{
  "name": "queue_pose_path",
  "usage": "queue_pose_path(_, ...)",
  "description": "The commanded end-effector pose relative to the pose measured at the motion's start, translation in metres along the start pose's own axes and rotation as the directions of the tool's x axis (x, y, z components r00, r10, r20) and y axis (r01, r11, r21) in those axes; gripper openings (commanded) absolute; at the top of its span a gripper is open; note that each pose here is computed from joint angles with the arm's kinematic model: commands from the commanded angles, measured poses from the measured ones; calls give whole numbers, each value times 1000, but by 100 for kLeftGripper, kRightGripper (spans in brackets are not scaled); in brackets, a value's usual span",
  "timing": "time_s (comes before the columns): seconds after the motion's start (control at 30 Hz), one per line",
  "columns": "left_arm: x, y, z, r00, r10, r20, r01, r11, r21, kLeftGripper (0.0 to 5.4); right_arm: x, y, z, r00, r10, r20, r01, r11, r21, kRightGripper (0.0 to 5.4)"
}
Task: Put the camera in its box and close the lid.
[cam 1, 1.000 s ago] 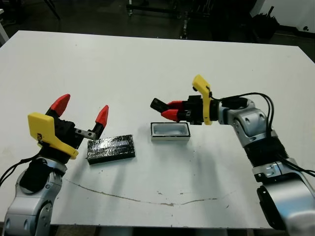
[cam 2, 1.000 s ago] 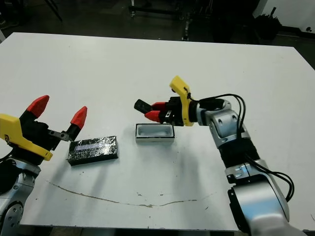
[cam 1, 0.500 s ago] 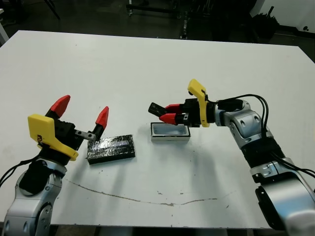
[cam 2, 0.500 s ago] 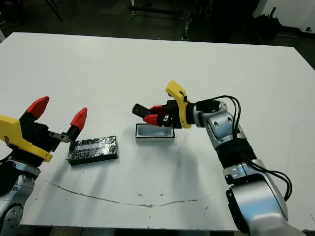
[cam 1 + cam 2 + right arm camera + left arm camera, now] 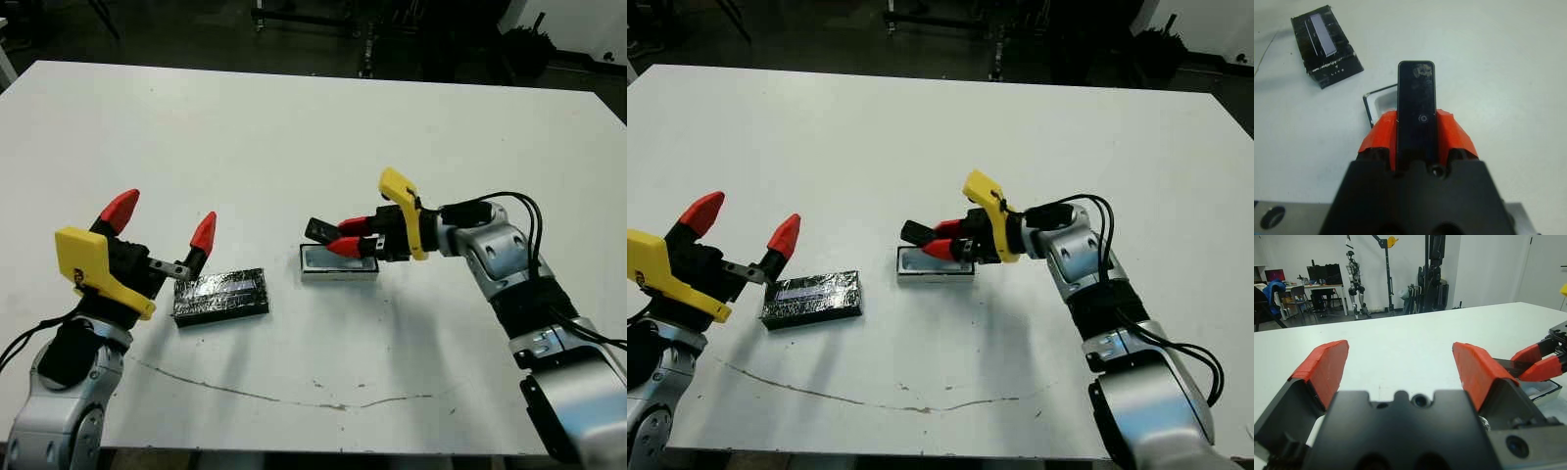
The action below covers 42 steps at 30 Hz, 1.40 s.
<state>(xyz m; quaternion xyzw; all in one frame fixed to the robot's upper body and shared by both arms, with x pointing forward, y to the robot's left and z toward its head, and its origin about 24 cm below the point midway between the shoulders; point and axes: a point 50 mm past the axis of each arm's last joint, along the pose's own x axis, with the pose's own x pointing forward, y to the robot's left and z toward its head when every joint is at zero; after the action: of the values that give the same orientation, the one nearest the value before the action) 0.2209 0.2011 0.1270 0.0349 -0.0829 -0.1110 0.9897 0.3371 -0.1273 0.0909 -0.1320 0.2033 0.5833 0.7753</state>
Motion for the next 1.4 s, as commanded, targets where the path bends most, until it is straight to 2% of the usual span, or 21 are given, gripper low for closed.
queue_pose_path(0.03, -1, 1, -1, 1000, -2, -15, 2, 1000, 0, 540, -3, 0, -12, 1000, 0, -31, 0, 1000, 16, 167)
queue_pose_path(0.27, -1, 2, -1, 1000, -3, -10, 3, 1000, 6, 540, -3, 1, -16, 999, 0, -32, 0, 1000, -21, 167)
queue_pose_path(0.4, 0, 3, 0, 1000, -6, -9, 6, 1000, 2, 540, -2, 1, -19, 999, 8, -46, -8, 1000, 17, 167)
queue_pose_path(0.53, 0, 3, 1, 1000, -5, -13, 5, 1000, 13, 540, -1, 1, -23, 998, 12, -55, -11, 1000, 14, 167)
queue_pose_path(0.8, 0, 2, 0, 1000, -7, -13, 7, 1000, 12, 540, -4, -3, -31, 994, 50, -92, -39, 993, 115, 167)
queue_pose_path(1.03, -1, 2, 0, 1000, -11, -29, 11, 1000, 5, 540, -4, -9, -26, 983, 132, -130, -119, 987, 109, 167)
queue_pose_path(1.4, -3, 1, -2, 1000, -13, -28, 13, 1000, -2, 540, 7, -14, -19, 959, 217, -184, -198, 974, 114, 167)
